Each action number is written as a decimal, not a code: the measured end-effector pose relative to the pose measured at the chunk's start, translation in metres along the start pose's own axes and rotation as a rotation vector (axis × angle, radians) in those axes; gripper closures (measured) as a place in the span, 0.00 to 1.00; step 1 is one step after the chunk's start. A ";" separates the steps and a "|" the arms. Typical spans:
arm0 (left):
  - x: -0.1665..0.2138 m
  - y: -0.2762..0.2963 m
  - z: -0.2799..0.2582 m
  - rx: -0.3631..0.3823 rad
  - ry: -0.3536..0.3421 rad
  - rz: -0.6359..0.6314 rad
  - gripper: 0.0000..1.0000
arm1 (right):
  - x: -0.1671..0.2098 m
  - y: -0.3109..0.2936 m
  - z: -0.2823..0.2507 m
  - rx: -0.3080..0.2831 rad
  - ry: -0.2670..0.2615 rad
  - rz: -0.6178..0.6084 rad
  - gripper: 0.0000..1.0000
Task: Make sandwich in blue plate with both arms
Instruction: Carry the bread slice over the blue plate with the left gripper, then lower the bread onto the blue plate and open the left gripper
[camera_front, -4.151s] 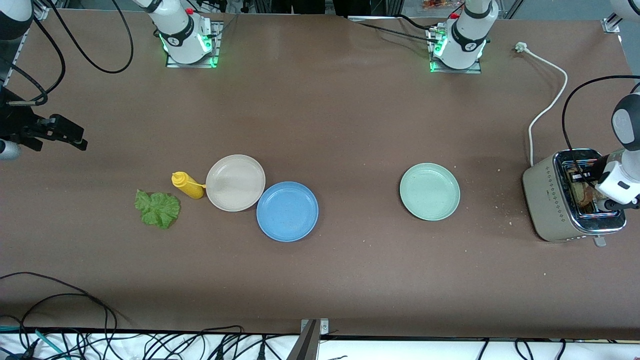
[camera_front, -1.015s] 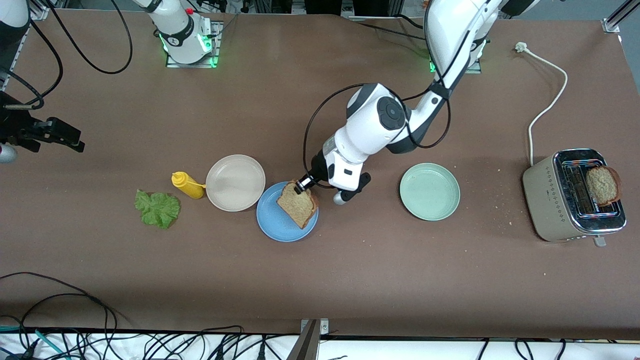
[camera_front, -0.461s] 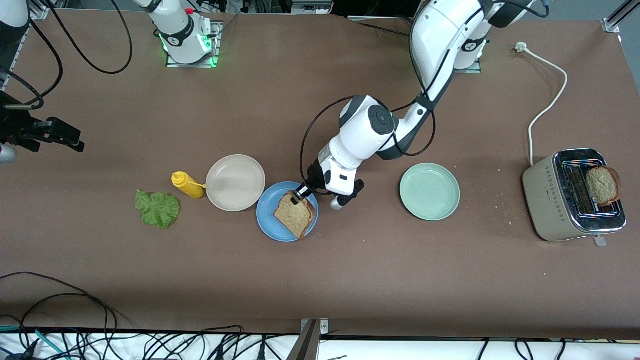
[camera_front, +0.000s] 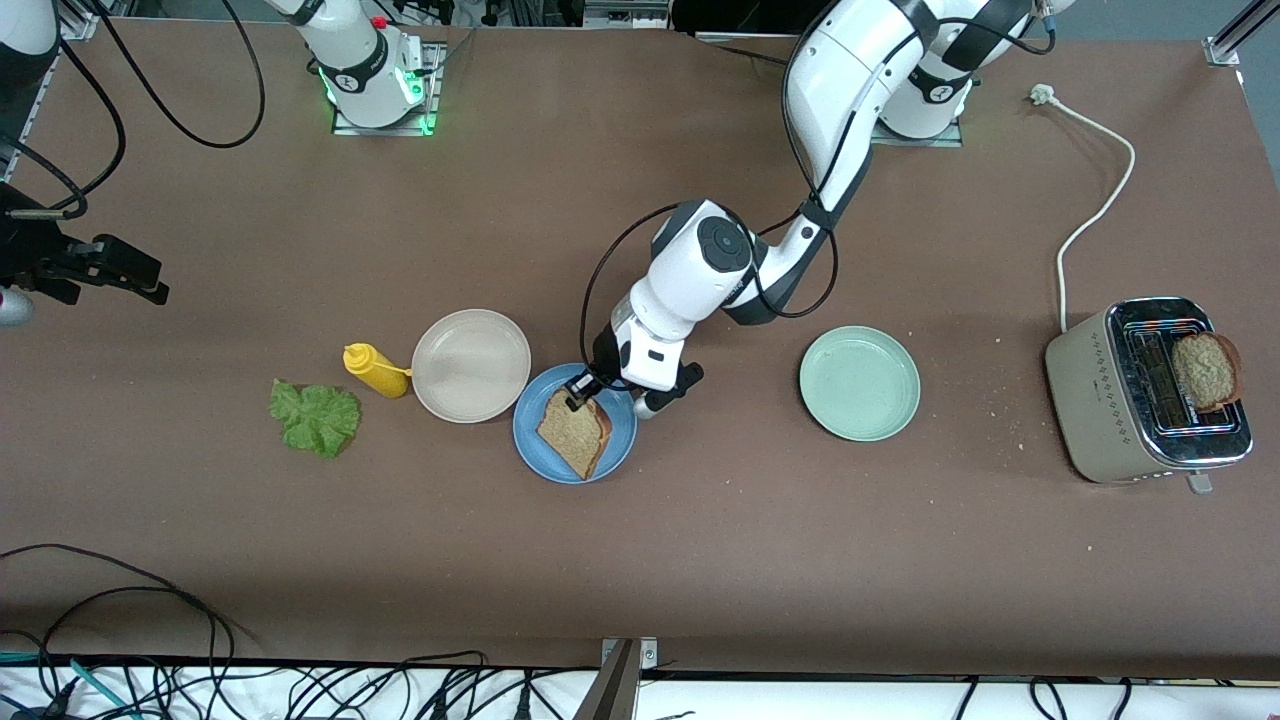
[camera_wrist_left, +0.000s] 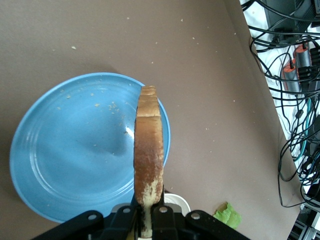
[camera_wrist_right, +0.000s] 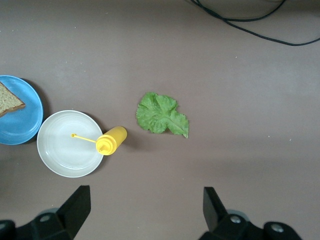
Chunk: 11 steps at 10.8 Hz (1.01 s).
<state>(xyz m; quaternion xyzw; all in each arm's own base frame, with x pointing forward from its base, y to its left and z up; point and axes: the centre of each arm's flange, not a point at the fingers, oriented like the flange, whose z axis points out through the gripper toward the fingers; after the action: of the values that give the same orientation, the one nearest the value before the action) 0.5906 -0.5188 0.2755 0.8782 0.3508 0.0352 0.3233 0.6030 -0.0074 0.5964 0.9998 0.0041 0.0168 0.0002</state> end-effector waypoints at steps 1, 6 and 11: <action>-0.001 0.003 0.002 -0.008 -0.001 0.002 0.90 | 0.000 0.000 0.000 0.000 0.000 0.000 0.00; -0.010 -0.003 0.022 0.000 -0.012 0.007 0.90 | 0.000 0.000 0.000 0.000 0.000 0.000 0.00; -0.018 -0.011 0.033 0.017 -0.020 0.012 0.90 | 0.000 0.000 0.000 0.000 0.000 0.000 0.00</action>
<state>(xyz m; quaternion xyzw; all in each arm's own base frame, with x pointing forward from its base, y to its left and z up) 0.5795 -0.5420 0.2461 0.8834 0.3424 0.0256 0.3190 0.6030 -0.0075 0.5964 0.9999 0.0040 0.0168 0.0002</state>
